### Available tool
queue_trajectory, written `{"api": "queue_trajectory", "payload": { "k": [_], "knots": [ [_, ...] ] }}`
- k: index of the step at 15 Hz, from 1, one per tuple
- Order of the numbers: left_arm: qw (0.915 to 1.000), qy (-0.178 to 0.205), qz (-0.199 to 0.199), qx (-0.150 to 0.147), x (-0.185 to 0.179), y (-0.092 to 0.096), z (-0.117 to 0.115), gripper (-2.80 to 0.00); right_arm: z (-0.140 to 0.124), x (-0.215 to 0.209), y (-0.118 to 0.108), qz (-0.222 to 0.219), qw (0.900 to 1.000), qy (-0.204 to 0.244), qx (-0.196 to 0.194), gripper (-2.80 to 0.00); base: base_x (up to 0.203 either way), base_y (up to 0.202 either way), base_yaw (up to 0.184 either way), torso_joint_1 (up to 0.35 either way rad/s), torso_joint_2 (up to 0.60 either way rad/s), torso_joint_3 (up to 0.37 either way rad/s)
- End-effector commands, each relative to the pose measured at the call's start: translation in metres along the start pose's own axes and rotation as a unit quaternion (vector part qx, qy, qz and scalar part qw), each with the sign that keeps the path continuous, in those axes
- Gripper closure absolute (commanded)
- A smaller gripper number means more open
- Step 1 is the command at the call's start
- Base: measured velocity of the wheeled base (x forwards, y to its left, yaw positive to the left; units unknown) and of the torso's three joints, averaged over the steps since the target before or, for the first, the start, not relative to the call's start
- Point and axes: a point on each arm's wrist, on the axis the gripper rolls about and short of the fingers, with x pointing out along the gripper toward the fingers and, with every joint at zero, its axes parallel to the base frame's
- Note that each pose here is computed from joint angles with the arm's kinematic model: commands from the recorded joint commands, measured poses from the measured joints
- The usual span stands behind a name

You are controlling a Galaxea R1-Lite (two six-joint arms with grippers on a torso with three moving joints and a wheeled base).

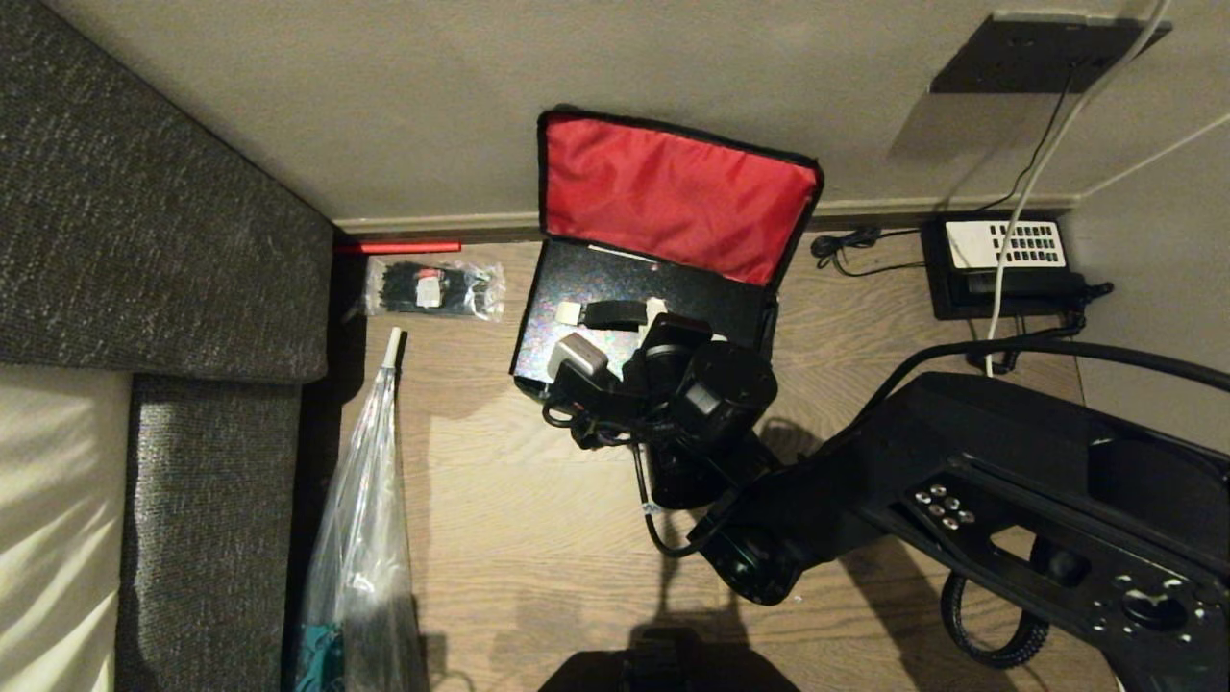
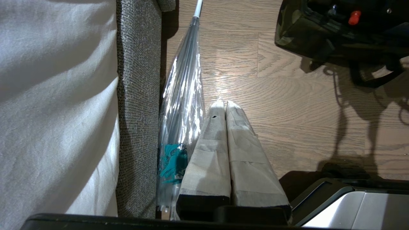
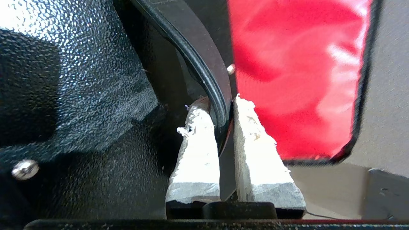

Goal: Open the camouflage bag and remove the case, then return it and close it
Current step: Grip the handle

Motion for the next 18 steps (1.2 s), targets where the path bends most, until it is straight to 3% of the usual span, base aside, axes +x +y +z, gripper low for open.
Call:
{"api": "queue_trajectory", "payload": {
  "k": [1, 18],
  "knots": [
    [1.0000, 0.000, 0.000, 0.000, 0.000, 0.000, -0.001, 0.00, 0.003, 0.000, -0.011, -0.011, 1.000, 0.000, 0.005, 0.00, 0.000, 0.000, 0.000, 0.000, 0.00, 0.000],
    [1.0000, 0.000, 0.000, 0.000, 0.000, 0.000, -0.001, 0.00, 0.018, -0.010, -0.066, -0.036, 0.999, -0.002, 0.029, 0.00, 0.000, 0.000, 0.000, 0.000, 0.00, 0.000]
  ]
}}
